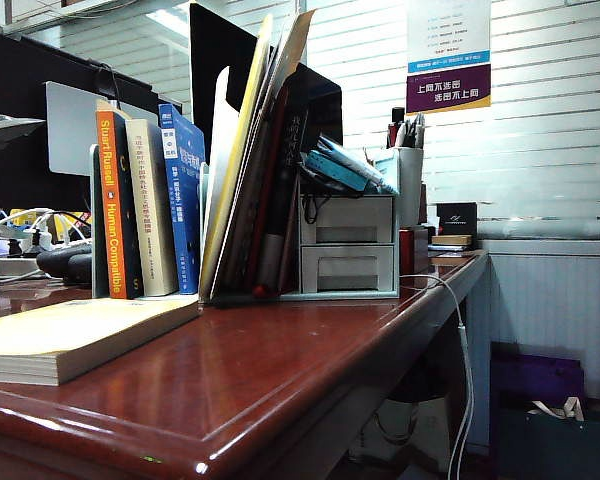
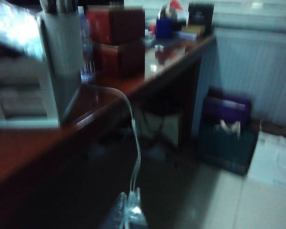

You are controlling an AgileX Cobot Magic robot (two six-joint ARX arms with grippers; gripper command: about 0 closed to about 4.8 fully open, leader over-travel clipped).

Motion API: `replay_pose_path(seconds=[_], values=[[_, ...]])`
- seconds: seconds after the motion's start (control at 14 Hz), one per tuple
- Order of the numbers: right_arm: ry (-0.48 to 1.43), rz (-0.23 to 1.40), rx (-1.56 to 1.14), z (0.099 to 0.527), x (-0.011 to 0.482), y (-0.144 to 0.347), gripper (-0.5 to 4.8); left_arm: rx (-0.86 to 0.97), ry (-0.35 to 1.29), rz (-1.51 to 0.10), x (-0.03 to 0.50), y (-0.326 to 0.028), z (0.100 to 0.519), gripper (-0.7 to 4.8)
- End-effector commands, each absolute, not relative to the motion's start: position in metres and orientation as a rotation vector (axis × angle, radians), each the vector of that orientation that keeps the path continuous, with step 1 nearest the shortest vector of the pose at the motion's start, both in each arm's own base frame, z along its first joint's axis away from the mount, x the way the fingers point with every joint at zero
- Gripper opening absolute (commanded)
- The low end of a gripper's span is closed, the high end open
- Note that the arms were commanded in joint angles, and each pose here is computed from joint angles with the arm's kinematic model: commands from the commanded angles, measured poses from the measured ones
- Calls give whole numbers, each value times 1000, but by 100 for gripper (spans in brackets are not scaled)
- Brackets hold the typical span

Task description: Pick up the blue book and put it on the bookshelf.

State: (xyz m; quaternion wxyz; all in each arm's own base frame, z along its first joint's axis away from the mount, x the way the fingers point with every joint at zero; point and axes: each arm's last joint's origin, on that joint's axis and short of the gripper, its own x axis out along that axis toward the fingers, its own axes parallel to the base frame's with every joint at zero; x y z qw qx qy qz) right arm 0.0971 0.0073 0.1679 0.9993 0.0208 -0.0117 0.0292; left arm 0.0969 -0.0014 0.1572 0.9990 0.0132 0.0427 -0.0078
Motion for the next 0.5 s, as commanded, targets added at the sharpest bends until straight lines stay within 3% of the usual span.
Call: replay_pose_path(seconds=[0.07,0.5], values=[[-170,61,50,182,96,7,-1,27,79,-19,97,-1,158,-4],[-155,61,49,180,96,7,0,27,80,-19,97,-1,158,-4]])
